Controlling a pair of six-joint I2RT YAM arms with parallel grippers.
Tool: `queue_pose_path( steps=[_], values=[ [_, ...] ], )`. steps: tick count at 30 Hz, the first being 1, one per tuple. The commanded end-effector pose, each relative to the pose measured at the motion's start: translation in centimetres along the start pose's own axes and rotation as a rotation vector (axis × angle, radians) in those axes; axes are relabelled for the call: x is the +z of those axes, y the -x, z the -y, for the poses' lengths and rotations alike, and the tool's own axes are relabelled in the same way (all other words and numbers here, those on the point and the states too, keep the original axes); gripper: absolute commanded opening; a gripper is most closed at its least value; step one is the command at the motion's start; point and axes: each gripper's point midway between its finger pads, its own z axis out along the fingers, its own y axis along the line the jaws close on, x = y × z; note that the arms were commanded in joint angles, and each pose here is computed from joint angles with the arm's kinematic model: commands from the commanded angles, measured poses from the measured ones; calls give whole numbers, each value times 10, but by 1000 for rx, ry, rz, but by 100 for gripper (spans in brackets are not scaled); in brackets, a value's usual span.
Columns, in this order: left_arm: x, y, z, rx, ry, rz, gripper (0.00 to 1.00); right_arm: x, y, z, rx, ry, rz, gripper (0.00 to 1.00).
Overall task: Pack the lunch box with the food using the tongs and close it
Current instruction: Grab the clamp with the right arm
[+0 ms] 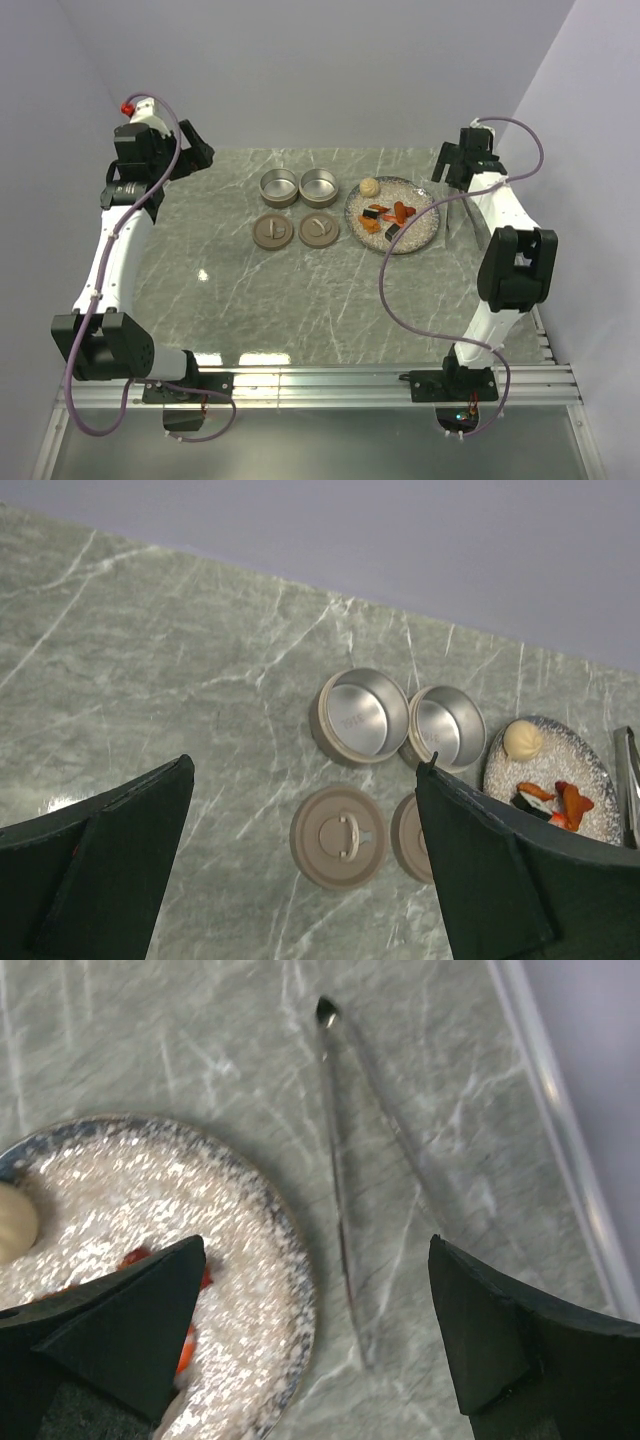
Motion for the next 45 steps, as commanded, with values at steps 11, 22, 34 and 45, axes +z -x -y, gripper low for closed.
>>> queue_pose_path(
  steps=[11, 22, 34, 45],
  values=[
    [-4, 12, 0, -39, -5, 116, 99, 34, 16, 40, -92, -22, -57, 100],
    [9, 6, 2, -48, -29, 89, 99, 47, -29, 48, -74, 78, -199, 100],
    [6, -1, -2, -31, -15, 74, 99, 69, -50, 46, -68, 77, -282, 98],
    [12, 5, 3, -11, -39, 70, 99, 93, -57, 44, -85, 55, -313, 91]
  ],
)
